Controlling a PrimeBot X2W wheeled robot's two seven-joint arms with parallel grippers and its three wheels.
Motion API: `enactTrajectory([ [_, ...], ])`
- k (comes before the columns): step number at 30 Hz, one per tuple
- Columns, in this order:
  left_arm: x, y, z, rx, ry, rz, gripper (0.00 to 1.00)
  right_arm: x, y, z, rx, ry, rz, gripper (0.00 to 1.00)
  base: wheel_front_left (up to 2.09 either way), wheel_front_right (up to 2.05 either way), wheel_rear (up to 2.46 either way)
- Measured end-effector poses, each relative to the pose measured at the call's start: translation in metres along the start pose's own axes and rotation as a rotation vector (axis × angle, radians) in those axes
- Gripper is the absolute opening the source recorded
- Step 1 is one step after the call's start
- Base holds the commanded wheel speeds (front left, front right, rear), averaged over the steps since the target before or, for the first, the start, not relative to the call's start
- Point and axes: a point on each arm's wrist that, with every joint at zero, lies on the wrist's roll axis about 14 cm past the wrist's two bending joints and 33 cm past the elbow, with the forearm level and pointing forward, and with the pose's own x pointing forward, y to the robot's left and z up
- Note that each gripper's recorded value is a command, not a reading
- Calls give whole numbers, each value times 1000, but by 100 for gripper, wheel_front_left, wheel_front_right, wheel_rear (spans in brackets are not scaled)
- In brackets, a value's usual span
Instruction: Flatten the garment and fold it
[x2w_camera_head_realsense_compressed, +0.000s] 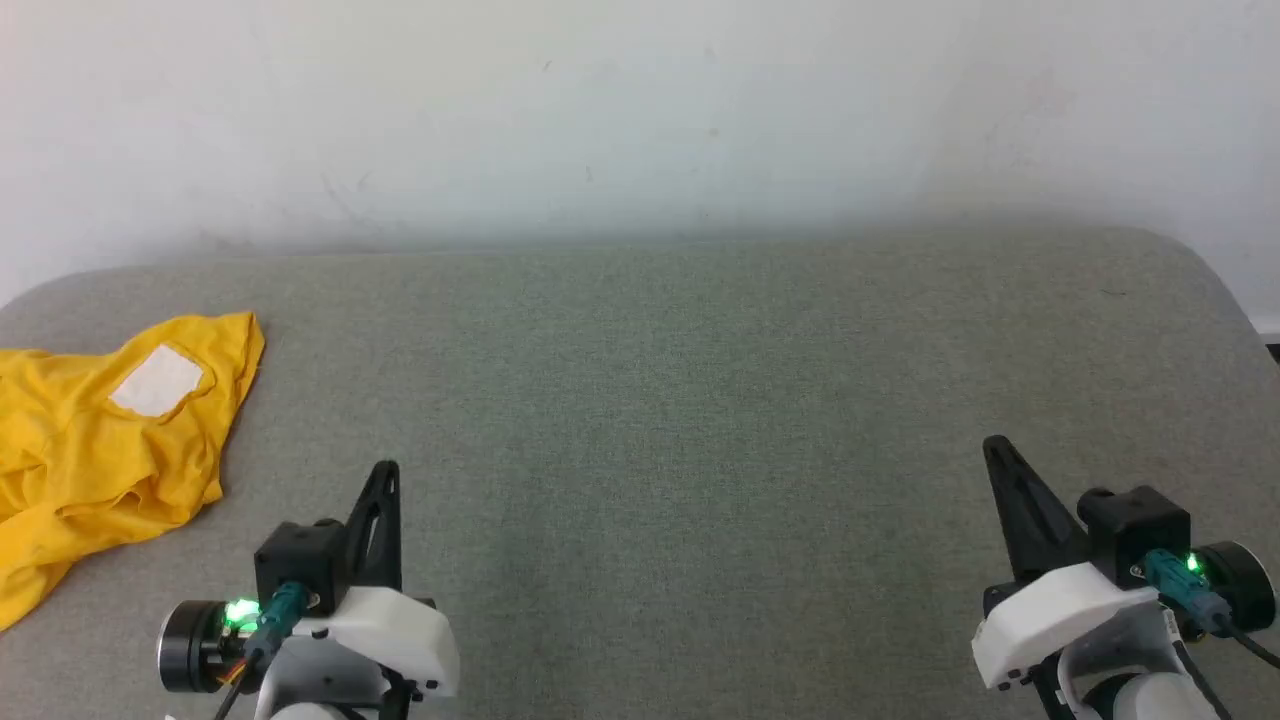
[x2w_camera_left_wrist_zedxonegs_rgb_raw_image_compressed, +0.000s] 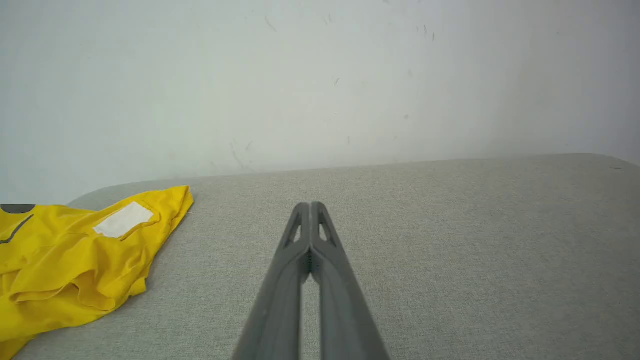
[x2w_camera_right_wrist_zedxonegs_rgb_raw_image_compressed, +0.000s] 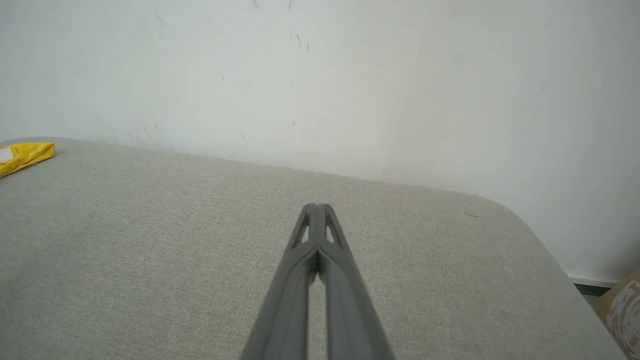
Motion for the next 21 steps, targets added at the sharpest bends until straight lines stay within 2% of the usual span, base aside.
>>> enactTrajectory([
  [21,0,0,0,0,0,0,0,0,0,0,0,0,0,0,0,0,0],
])
